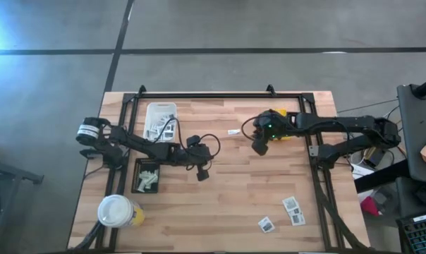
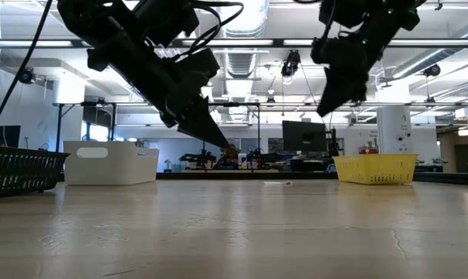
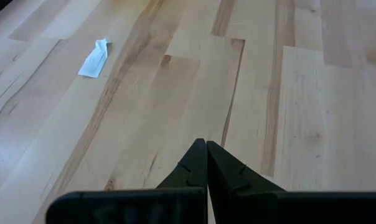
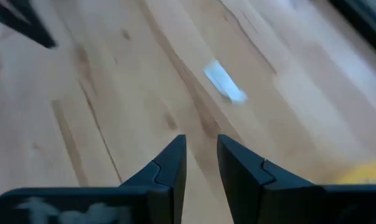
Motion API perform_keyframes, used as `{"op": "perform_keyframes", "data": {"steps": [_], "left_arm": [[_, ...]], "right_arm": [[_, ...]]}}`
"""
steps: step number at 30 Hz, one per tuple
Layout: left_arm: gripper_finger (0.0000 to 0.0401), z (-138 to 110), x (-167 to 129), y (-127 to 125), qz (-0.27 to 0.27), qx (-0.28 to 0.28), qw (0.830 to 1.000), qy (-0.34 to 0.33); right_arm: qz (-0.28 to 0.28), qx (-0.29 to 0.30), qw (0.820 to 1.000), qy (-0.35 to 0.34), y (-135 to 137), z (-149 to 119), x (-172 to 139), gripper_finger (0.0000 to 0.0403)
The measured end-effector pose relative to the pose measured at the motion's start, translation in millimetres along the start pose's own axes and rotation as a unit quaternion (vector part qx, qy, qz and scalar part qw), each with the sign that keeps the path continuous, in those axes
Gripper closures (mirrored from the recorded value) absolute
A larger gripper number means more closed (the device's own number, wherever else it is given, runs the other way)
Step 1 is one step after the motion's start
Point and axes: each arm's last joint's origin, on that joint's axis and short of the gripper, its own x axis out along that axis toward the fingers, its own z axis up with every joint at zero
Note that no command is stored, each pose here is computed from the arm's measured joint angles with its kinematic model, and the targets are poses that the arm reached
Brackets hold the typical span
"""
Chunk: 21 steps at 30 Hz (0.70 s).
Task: Pick & Place First Aid Supplies
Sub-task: Put the green bandage pack into the black bin
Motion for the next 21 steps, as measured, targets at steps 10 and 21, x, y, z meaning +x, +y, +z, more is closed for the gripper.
{"op": "perform_keyframes", "data": {"steps": [10, 21], "left_arm": [[0.0401, -1.1, -0.8, -2.8, -0.004, 0.003, 1.000, 0.001], [0.0401, -6.6, -0.5, -1.7, -0.002, 0.005, 1.000, 0.009]], "right_arm": [[0.016, -0.129, 0.991, -0.043, 12.8, 9.7, 18.3, 0.0304], [0.007, -0.287, 0.958, -0.012, 18.3, 11.1, 58.1, 0.0249]]}}
